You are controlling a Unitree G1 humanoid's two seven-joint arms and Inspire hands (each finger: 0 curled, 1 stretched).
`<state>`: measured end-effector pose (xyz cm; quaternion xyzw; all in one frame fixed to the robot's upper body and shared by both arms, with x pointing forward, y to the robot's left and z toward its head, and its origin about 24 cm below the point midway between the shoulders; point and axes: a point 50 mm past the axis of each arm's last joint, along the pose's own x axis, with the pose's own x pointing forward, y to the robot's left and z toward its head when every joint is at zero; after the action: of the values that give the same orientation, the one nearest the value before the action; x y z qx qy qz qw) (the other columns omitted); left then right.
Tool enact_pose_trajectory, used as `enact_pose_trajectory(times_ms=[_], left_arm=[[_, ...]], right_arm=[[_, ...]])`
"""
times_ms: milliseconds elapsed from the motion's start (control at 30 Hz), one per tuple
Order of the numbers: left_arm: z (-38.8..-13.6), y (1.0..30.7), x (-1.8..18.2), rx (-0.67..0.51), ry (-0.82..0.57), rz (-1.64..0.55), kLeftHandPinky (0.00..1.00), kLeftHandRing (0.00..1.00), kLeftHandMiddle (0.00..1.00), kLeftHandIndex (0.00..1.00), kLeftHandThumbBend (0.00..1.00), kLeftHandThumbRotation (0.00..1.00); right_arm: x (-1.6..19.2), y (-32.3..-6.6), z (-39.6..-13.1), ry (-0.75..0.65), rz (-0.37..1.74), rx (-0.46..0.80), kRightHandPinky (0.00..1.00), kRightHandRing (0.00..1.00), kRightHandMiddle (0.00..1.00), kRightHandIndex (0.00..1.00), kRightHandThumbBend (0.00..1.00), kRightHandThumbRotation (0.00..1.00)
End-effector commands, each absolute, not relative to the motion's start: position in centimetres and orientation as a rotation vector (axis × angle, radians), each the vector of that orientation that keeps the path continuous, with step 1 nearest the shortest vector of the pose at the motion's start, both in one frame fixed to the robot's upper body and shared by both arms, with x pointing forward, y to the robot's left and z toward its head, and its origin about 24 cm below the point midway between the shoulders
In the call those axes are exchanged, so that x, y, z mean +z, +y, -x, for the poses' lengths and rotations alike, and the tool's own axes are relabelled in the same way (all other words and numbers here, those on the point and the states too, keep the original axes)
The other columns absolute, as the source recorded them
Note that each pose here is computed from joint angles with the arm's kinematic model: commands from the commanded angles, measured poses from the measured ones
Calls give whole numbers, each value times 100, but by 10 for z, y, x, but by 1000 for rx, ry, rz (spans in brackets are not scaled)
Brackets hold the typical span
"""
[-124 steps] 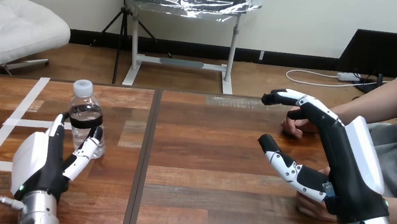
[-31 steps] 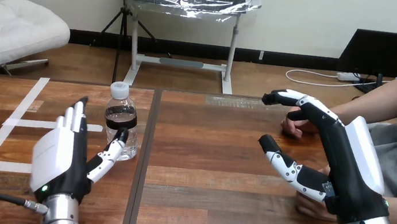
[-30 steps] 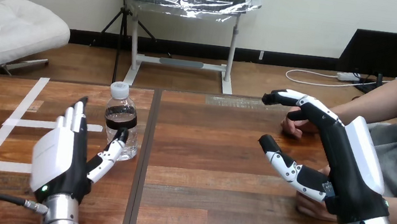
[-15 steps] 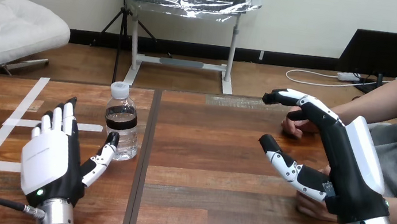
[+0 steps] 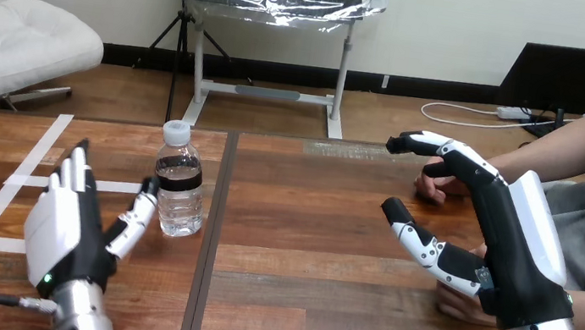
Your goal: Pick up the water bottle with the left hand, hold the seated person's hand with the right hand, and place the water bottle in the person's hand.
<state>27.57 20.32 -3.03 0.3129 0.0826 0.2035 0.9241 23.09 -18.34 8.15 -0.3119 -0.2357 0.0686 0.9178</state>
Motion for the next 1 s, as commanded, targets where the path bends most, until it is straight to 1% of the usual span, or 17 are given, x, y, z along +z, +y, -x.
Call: enact_pose_trajectory(times_ms=[0,67,267,433,567,733,967], left_arm=[[-300,199,-5,413,99,-469,93,100,100,100,70,65],[-303,200,-3,403,113,-403,92,100,100,100,73,61],[-307,201,0,367,120,-323,90,99,100,100,82,51],[-310,202,2,331,123,-249,90,98,100,100,85,46],[-313,202,3,297,126,-195,92,98,100,100,86,43],[-316,201,4,254,131,-145,94,98,100,100,87,41],[-320,200,6,222,150,-116,96,99,100,100,89,42]], right_arm=[[104,-178,-242,-591,640,125,70,79,79,71,41,12],[104,-178,-242,-593,641,122,69,79,79,71,42,11],[104,-178,-242,-594,644,122,69,78,79,71,43,9],[104,-178,-242,-596,645,120,69,78,79,71,43,9],[105,-177,-241,-596,644,120,69,78,79,71,43,10],[104,-177,-241,-593,639,126,69,78,79,71,43,10],[104,-177,-240,-590,635,129,69,78,79,71,43,8]])
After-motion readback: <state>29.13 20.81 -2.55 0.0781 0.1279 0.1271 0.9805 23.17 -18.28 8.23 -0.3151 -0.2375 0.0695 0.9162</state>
